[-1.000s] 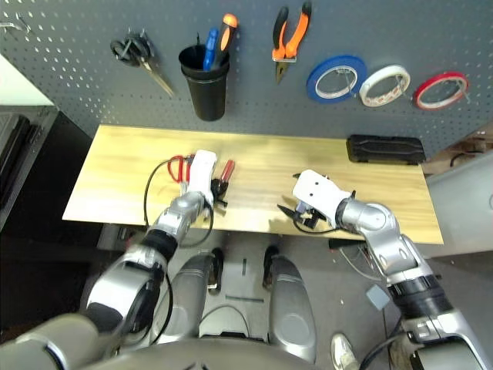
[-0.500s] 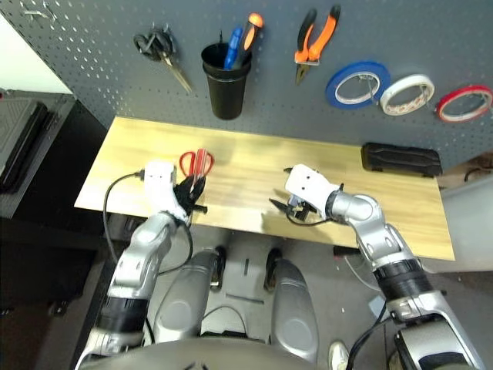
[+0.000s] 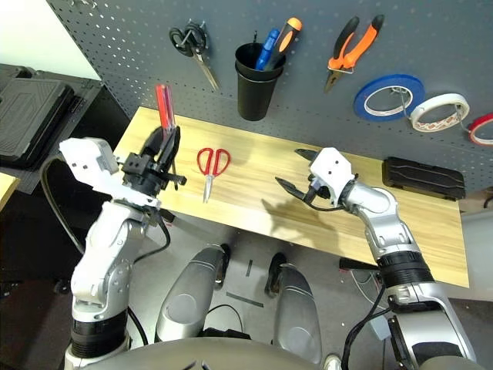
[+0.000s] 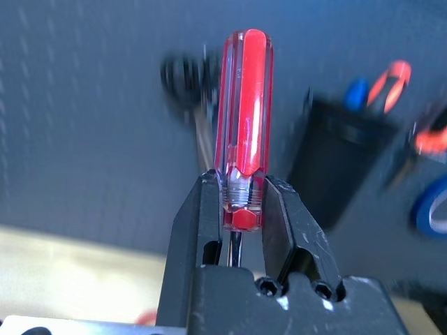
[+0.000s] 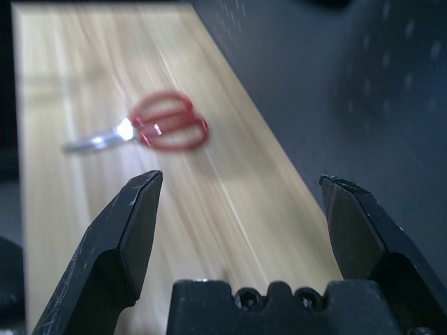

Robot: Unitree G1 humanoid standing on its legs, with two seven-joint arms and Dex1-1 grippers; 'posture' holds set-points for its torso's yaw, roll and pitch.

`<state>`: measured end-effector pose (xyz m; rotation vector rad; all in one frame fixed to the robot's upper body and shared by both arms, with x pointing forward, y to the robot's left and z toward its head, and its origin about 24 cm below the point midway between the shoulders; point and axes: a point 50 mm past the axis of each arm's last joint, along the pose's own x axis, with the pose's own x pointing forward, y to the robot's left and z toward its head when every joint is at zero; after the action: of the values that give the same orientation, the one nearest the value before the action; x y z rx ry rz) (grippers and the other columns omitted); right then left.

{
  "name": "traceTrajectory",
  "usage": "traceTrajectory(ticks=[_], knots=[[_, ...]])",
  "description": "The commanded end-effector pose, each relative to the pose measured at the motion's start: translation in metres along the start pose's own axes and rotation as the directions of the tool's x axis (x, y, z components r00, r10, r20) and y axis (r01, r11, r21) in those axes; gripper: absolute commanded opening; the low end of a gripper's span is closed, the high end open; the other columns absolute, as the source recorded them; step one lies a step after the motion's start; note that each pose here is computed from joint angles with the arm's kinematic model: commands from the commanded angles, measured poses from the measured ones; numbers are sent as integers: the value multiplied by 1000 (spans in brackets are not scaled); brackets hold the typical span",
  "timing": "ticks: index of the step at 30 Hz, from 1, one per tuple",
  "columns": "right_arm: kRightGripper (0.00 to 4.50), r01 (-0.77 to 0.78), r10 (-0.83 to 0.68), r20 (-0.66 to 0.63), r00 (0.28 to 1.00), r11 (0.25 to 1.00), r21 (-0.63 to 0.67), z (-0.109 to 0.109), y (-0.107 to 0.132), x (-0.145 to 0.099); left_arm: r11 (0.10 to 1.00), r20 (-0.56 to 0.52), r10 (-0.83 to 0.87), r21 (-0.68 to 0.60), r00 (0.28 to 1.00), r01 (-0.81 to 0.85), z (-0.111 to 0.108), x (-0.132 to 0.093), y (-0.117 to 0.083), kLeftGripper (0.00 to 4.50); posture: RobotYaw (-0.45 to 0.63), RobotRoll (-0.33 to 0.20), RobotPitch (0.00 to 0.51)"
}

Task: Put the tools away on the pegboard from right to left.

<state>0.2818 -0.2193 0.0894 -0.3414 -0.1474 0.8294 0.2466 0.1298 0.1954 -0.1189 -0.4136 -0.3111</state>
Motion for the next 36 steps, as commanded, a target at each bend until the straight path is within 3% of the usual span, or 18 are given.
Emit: traceTrajectory(ticks=[1, 11, 22, 36], knots=[[4500, 6, -9, 98, 995, 1000, 31, 12, -5, -15, 1000, 41, -16, 1, 999, 16, 19, 7, 1, 837, 347, 0, 229], [4500, 28, -41, 222, 974, 998, 62, 56, -43, -39, 994, 128, -106, -6, 986, 108, 56, 41, -1, 837, 243, 0, 208], [4500, -19, -19, 288, 958, 991, 131, 89, -54, -53, 989, 177, -147, -4, 973, 150, 76, 74, 0, 837, 191, 0, 201], [4500, 33, -79, 296, 952, 987, 158, 107, -70, -65, 989, 271, -127, -45, 954, 144, 101, 112, -4, 837, 156, 0, 200]])
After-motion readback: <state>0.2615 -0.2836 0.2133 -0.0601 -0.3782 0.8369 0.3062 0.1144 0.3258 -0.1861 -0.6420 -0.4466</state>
